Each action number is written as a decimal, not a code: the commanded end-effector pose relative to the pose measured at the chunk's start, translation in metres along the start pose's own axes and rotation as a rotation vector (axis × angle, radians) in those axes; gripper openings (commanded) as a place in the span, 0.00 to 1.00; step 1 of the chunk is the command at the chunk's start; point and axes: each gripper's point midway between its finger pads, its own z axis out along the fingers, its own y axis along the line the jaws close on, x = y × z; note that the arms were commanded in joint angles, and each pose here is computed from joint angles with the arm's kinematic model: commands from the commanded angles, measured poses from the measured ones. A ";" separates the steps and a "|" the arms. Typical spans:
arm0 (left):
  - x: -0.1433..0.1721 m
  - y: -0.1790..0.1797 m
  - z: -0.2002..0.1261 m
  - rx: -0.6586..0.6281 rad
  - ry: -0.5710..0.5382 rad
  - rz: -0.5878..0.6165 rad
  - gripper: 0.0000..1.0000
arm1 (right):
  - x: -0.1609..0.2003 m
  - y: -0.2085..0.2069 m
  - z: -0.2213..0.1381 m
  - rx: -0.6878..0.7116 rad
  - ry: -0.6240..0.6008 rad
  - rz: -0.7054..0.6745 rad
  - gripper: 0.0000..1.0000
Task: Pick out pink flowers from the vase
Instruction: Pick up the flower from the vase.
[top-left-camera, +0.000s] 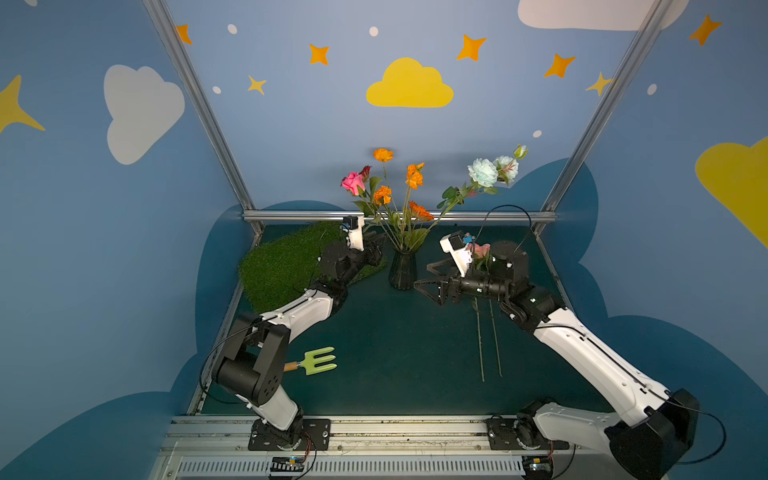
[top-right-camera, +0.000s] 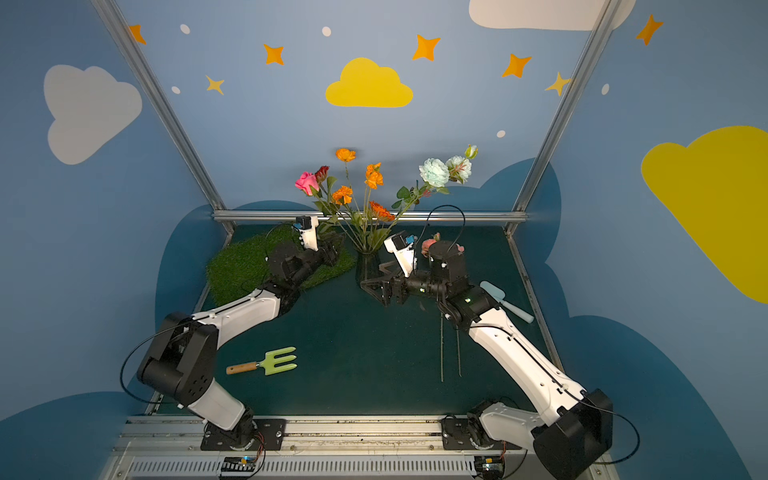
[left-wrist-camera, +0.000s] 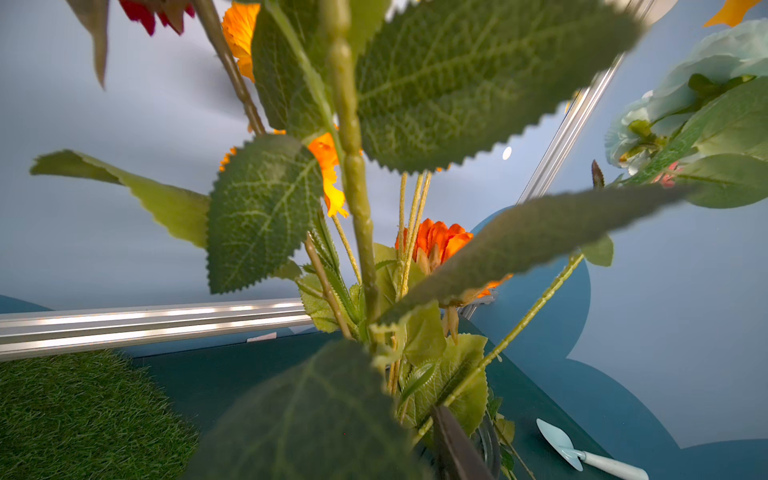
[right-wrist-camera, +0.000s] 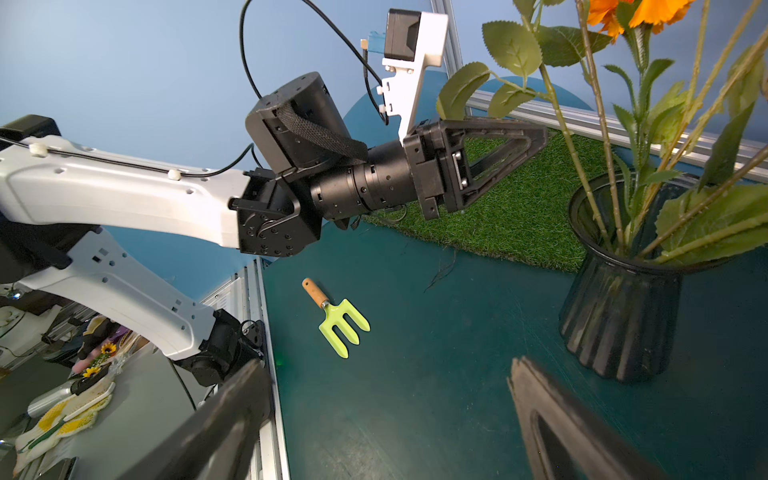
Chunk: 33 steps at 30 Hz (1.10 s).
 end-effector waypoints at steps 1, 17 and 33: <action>-0.018 -0.009 0.003 0.033 -0.092 -0.002 0.43 | -0.007 0.003 0.001 -0.001 -0.003 -0.021 0.93; -0.016 -0.011 0.017 0.066 -0.144 0.007 0.40 | 0.000 0.003 0.000 0.007 0.021 -0.020 0.93; -0.029 -0.007 0.026 0.064 -0.174 0.017 0.37 | 0.009 0.005 0.008 -0.009 0.056 -0.009 0.93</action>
